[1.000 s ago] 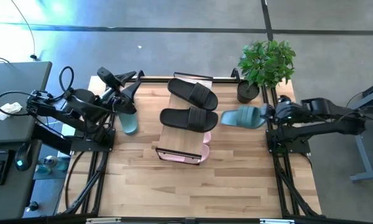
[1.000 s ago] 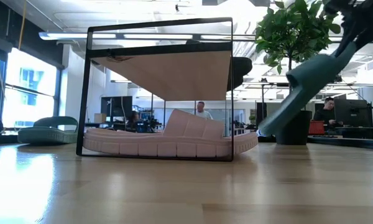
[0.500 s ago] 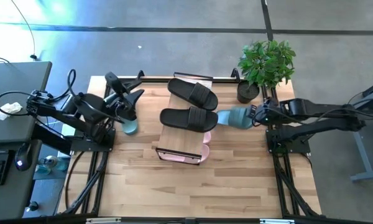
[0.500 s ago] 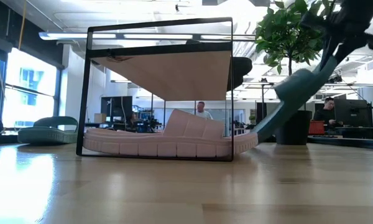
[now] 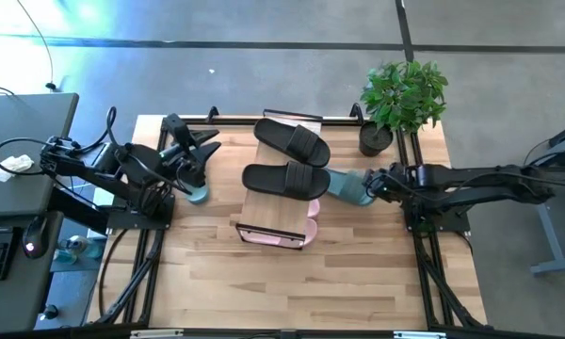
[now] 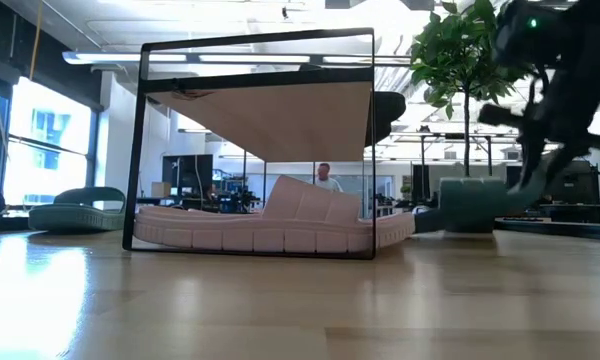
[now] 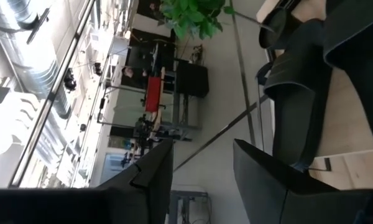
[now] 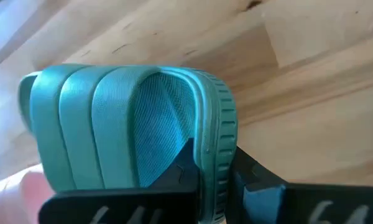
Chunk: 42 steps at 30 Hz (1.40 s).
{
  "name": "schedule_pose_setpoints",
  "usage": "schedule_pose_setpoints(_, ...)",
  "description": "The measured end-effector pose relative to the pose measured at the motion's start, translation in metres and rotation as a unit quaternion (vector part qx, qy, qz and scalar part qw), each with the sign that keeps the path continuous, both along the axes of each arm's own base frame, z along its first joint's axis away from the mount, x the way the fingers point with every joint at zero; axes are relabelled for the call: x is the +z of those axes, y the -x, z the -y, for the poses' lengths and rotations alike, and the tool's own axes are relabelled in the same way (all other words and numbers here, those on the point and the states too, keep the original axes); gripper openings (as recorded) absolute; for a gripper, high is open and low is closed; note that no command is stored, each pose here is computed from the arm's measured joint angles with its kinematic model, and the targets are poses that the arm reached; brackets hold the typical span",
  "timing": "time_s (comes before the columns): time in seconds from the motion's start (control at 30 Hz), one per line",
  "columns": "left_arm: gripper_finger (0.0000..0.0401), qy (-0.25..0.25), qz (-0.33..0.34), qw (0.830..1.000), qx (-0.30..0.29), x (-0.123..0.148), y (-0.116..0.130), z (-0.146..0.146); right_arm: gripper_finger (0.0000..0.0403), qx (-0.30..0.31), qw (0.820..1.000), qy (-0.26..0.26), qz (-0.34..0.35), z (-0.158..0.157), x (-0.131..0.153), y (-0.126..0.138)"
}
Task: Pick and place slides into the shelf
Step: Put the right green slide under the shelf
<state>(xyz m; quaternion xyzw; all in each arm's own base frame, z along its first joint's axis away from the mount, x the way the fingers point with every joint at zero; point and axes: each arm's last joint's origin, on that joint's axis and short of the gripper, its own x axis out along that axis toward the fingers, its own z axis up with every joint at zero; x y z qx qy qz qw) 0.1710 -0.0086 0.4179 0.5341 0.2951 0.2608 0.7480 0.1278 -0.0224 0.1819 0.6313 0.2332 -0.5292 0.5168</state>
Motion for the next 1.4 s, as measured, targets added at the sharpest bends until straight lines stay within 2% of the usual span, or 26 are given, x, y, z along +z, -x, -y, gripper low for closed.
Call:
schedule_pose_setpoints(0.17, 0.0145, 0.003, 0.0, 1.0, -0.01, 0.0, 0.0, 0.0, 0.0005, -0.014, 0.999, 0.029, 0.019, 0.006, -0.015, -0.001)
schedule_pose_setpoints(0.33, 0.0143, 0.004, 0.001, 1.0, -0.01, 0.0, 0.0, 0.0, 0.0005, -0.008, 1.0, 0.026, 0.007, 0.012, -0.022, -0.003)
schedule_pose_setpoints(0.47, 0.0142, 0.005, 0.004, 1.0, -0.01, 0.0, 0.0, 0.0, 0.0005, 0.019, 1.0, 0.017, 0.002, 0.017, -0.027, -0.012)
schedule_pose_setpoints(0.83, 0.0143, 0.033, 0.031, 0.999, -0.004, 0.0, 0.0, 0.0, 0.0005, 0.071, 0.997, 0.037, 0.022, 0.04, -0.046, -0.04)
schedule_pose_setpoints(1.23, 0.014, 0.043, 0.038, 0.998, -0.007, 0.0, -0.001, 0.001, 0.0005, 0.117, 0.988, 0.062, 0.078, 0.063, -0.054, -0.059)
schedule_pose_setpoints(1.4, 0.0138, 0.043, 0.038, 0.998, -0.007, 0.0, -0.001, 0.001, 0.0005, 0.152, 0.983, 0.068, 0.079, 0.07, -0.053, -0.075)
